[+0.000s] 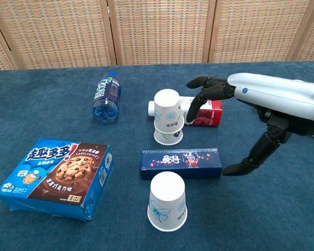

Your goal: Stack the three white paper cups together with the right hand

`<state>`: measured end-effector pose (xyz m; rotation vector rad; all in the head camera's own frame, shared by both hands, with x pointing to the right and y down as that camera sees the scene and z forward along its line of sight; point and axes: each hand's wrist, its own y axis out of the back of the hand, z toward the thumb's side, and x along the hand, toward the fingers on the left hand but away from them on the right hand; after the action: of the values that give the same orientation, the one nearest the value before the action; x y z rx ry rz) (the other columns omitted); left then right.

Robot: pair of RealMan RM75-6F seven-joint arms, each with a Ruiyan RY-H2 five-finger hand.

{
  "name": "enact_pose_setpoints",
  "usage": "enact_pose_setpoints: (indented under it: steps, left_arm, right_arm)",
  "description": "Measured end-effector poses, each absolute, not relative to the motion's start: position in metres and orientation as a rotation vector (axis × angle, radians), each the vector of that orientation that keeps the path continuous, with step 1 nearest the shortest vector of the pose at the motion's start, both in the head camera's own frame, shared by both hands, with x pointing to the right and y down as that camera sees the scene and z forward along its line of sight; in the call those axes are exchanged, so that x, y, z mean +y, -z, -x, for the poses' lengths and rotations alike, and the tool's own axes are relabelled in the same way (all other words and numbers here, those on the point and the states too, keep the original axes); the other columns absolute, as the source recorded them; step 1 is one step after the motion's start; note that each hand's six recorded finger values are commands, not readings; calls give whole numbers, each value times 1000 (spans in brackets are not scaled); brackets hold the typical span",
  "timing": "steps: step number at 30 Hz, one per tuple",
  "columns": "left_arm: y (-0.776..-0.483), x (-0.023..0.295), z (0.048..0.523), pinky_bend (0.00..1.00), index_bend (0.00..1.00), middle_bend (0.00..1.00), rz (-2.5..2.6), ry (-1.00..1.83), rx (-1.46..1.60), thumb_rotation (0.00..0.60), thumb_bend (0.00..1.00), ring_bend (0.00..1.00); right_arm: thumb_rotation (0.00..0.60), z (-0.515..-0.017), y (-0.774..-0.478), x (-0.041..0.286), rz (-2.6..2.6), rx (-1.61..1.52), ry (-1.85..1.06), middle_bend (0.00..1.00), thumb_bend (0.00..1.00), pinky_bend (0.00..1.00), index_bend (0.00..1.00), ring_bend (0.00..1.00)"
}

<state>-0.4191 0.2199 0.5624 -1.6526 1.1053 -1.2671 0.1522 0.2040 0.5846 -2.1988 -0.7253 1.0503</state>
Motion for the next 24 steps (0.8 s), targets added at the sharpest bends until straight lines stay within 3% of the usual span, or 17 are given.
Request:
enact_pose_setpoints:
  steps: [24]
  left_arm:
    - [-561,218,422,0,20,0,1642,1268,1123,600,109,0]
  right_arm:
    - [600,-127,-608,205,2316,-775,-1071,16,221,0,321,0]
